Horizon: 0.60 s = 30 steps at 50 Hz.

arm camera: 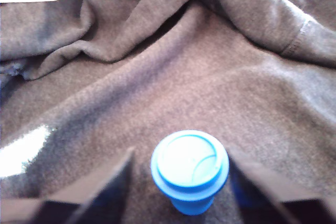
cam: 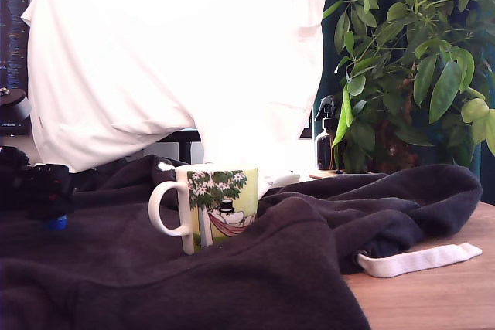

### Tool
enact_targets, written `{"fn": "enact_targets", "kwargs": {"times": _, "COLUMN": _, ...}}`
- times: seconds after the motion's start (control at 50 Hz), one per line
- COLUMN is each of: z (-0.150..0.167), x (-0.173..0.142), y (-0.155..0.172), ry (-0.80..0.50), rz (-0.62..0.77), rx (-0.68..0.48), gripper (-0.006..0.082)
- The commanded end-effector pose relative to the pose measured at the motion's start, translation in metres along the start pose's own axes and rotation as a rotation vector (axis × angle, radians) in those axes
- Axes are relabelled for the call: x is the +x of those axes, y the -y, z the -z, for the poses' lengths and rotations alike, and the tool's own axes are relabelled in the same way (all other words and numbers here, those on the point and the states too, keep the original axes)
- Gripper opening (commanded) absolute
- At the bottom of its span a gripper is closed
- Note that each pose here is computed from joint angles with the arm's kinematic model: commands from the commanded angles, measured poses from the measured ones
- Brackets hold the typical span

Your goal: Pick the blue coffee capsule and place it inside the green coffee cup

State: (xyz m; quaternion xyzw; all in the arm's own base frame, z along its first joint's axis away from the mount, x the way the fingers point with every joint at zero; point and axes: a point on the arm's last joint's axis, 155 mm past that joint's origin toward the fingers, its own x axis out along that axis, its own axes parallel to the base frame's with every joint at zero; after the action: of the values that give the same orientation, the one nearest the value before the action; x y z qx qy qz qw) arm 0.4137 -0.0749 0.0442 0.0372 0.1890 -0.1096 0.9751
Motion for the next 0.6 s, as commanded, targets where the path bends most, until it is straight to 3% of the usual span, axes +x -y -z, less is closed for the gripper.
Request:
{"fn": "enact_targets", "kwargs": {"times": 0.0, "z": -0.006, "x": 0.0, "y": -0.002, "ry": 0.014, "rz": -0.001, "rx": 0.018, "gripper": 0.0218}}
{"fn": "enact_targets", "kwargs": {"times": 0.1, "z": -0.007, "x": 0.0, "y": -0.002, "ry": 0.018, "rz": -0.002, "rx": 0.021, "gripper": 0.0165}}
{"fn": "enact_targets", "kwargs": {"times": 0.28, "z": -0.021, "x": -0.001, "y": 0.001, "ry": 0.073, "rz": 0.012, "rx": -0.001, "gripper": 0.0164}}
{"fn": "enact_targets", "kwargs": {"times": 0.58, "z": -0.094, "x": -0.034, "y": 0.051, "ry": 0.258, "rz": 0.25, "rx": -0.086, "gripper": 0.0164}}
